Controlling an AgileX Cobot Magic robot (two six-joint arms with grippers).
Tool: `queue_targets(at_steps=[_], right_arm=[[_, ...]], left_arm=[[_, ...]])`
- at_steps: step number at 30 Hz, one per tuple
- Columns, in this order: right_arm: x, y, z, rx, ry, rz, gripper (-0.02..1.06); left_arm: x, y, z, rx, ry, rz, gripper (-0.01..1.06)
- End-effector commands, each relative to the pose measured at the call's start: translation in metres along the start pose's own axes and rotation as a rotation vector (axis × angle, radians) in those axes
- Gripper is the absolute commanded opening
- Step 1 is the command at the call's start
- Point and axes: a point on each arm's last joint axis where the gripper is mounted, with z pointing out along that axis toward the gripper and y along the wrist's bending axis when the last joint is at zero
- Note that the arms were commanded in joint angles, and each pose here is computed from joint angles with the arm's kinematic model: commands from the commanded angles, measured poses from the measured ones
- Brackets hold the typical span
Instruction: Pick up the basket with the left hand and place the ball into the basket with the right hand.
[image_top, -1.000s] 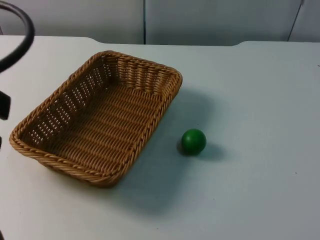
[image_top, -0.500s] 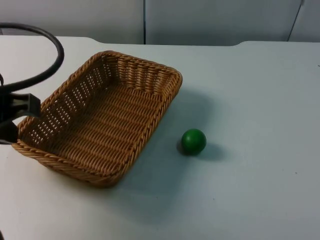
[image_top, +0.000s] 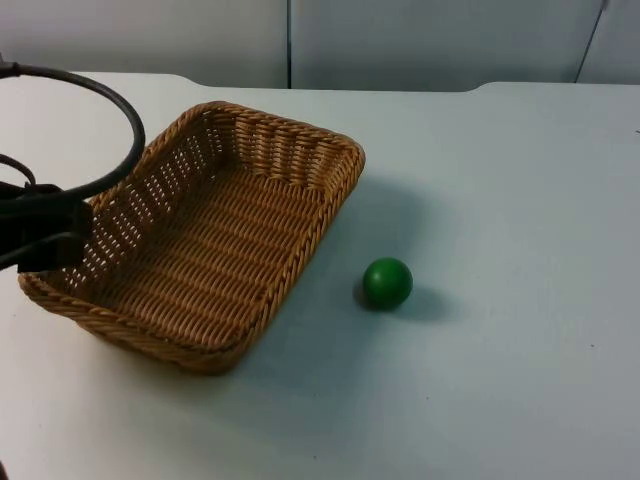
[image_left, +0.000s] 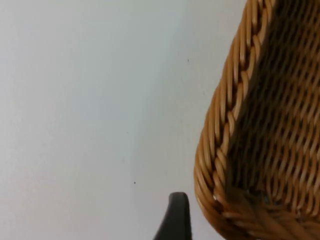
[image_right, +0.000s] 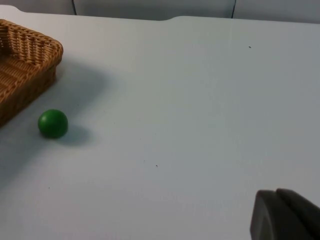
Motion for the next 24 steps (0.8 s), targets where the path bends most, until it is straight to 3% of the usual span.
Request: queue_targets(at_steps=[1,16,24], right_arm=[[0.001,0.0,0.001,0.003,-0.004,-0.009,0.0],[0.001,0.0,0.001,0.003,-0.004,-0.009,0.0],[0.001,0.0,0.001,0.003,-0.004,-0.009,0.0]], left_arm=[[-0.001,-0.001,0.006,-0.007,-0.022,0.007,0.71],[0.004,0.005,0.044,-0.057,-0.013,-0.003,0.71],[-0.003,0.003,0.069,-0.071,0.028,-0.083,0.66]])
